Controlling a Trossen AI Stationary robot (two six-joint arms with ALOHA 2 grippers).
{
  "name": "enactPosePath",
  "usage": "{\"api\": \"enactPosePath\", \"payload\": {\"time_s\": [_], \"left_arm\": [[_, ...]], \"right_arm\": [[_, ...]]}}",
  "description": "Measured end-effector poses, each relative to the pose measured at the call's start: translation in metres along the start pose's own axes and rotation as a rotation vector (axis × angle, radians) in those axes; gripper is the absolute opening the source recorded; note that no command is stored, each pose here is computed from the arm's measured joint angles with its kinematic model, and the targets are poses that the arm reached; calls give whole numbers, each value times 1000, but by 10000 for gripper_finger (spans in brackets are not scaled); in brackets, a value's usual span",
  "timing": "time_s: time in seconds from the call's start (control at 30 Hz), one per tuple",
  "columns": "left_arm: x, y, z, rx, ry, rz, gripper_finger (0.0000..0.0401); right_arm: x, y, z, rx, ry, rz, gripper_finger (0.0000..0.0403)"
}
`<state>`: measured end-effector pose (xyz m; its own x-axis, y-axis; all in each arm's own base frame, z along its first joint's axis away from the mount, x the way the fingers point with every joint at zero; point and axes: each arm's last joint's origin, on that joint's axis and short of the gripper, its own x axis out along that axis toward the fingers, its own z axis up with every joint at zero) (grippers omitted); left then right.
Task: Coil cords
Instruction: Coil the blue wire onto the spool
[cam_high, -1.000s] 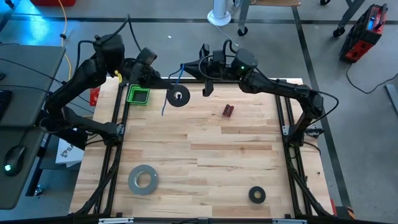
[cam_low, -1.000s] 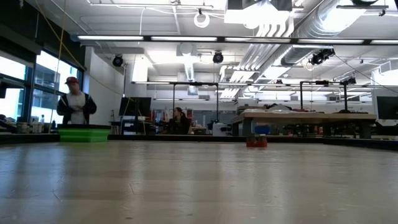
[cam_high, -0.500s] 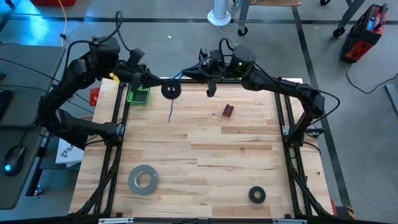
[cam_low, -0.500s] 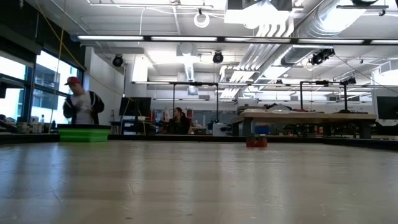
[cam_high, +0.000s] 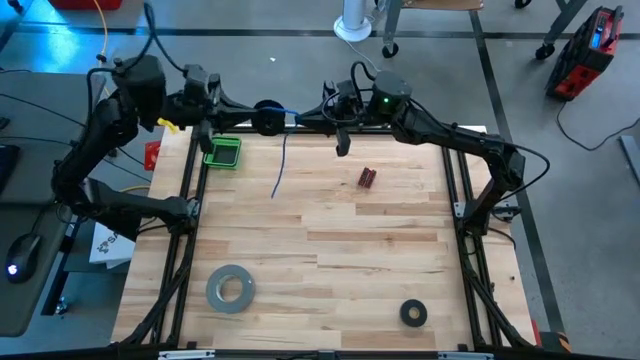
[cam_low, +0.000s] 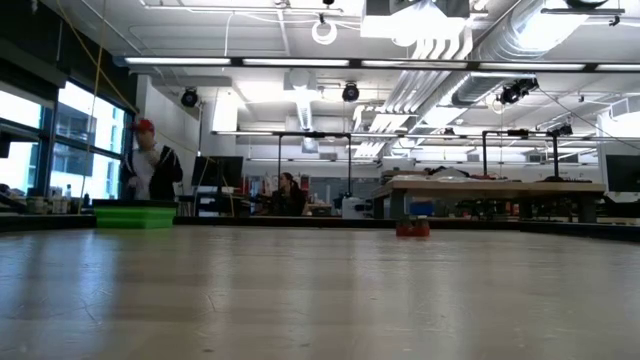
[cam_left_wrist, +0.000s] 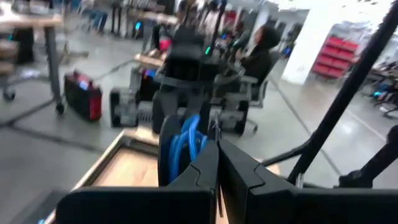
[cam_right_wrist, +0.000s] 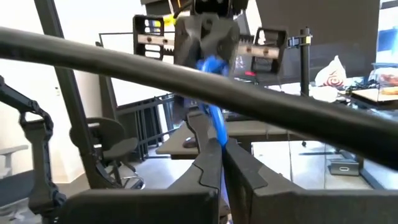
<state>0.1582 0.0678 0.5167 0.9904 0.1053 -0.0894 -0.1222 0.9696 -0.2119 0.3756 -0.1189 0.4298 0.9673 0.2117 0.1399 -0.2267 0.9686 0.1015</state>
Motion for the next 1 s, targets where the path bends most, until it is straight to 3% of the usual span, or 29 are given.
{"api": "enactPosePath", "payload": {"time_s": [0.4, 0.73, 1.0], "left_arm": [[1, -2, 10, 63, -104, 17, 0], [1, -3, 15, 72, -159, 11, 0], [0, -3, 15, 72, -159, 8, 0]], "right_arm": [[10, 19, -3, 18, 4, 52, 2], [11, 20, -4, 21, 8, 54, 73], [11, 19, -7, 34, 34, 47, 78]]}}
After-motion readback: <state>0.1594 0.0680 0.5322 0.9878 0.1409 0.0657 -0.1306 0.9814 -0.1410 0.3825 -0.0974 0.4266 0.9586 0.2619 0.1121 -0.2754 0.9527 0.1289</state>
